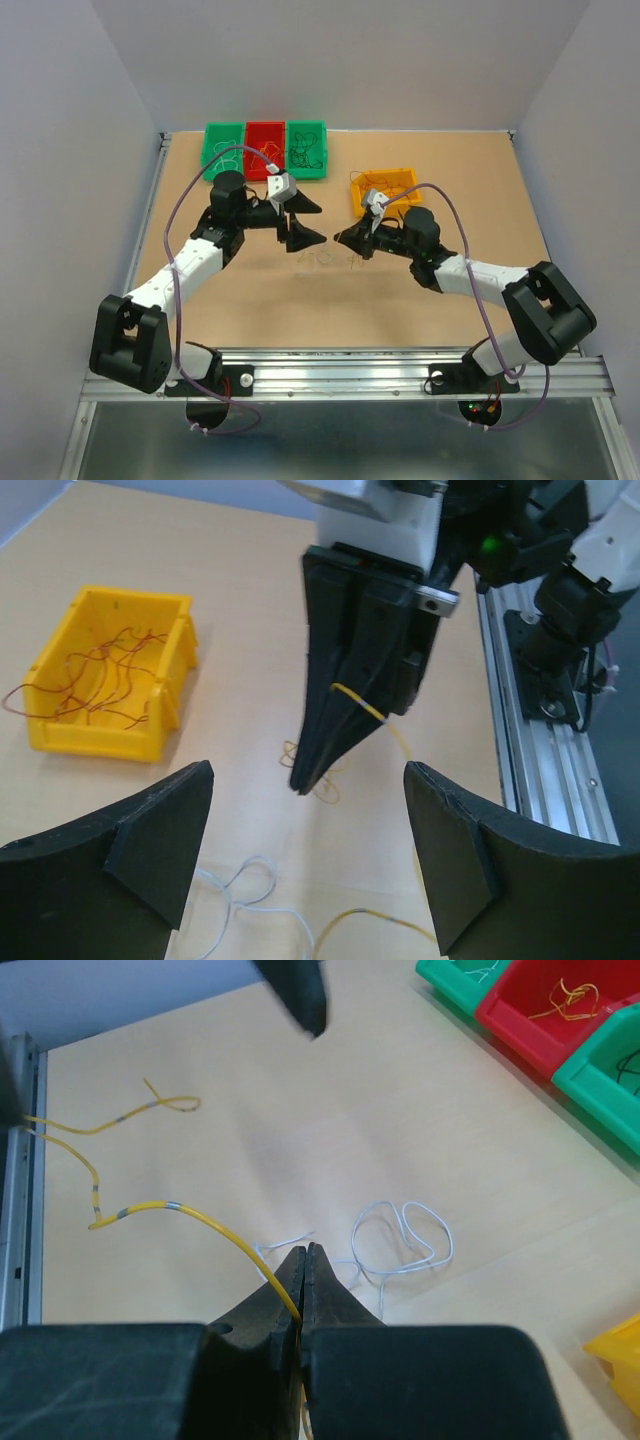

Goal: Untangle the cables

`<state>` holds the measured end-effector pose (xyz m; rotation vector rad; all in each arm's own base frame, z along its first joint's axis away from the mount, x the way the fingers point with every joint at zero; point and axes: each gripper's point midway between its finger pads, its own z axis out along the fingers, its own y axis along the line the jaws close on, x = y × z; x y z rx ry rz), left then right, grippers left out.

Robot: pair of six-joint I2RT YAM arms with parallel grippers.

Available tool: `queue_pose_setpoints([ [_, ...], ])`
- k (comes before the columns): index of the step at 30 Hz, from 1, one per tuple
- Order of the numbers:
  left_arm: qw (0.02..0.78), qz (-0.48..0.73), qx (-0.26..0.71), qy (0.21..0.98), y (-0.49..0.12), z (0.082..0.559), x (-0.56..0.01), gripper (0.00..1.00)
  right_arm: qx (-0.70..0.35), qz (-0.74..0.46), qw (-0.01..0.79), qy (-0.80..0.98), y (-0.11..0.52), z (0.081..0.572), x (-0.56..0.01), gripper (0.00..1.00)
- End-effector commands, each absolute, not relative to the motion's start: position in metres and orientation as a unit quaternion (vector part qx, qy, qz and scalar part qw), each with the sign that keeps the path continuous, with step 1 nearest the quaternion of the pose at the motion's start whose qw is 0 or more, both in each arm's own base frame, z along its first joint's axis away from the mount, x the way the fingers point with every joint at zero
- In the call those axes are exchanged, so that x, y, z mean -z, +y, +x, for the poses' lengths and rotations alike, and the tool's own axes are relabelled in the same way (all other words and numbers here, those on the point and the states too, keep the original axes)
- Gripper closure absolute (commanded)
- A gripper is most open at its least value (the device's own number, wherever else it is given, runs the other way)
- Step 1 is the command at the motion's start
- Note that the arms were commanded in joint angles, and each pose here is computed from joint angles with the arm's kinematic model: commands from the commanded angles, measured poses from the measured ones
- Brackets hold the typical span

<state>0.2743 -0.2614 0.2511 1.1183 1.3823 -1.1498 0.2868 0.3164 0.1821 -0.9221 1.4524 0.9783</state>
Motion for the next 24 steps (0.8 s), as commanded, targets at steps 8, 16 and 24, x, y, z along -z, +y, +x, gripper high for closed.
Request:
queue_pose_setpoints([
  [8, 0.510, 0.538, 0.425, 0.520, -0.296, 0.234, -0.244, 0.11, -0.371, -0.371, 0.599, 0.604, 0.323, 0.317, -0.214, 0.99],
  [16, 0.530, 0.495, 0.359, 0.588, -0.296, 0.278, -0.229, 0.35, -0.391, -0.375, 0.605, 0.583, 0.323, 0.306, -0.231, 0.99],
  [24, 0.556, 0.463, 0.328, 0.607, -0.289, 0.296, -0.231, 0.63, -0.388, -0.356, 0.617, 0.585, 0.313, 0.300, -0.239, 0.99],
])
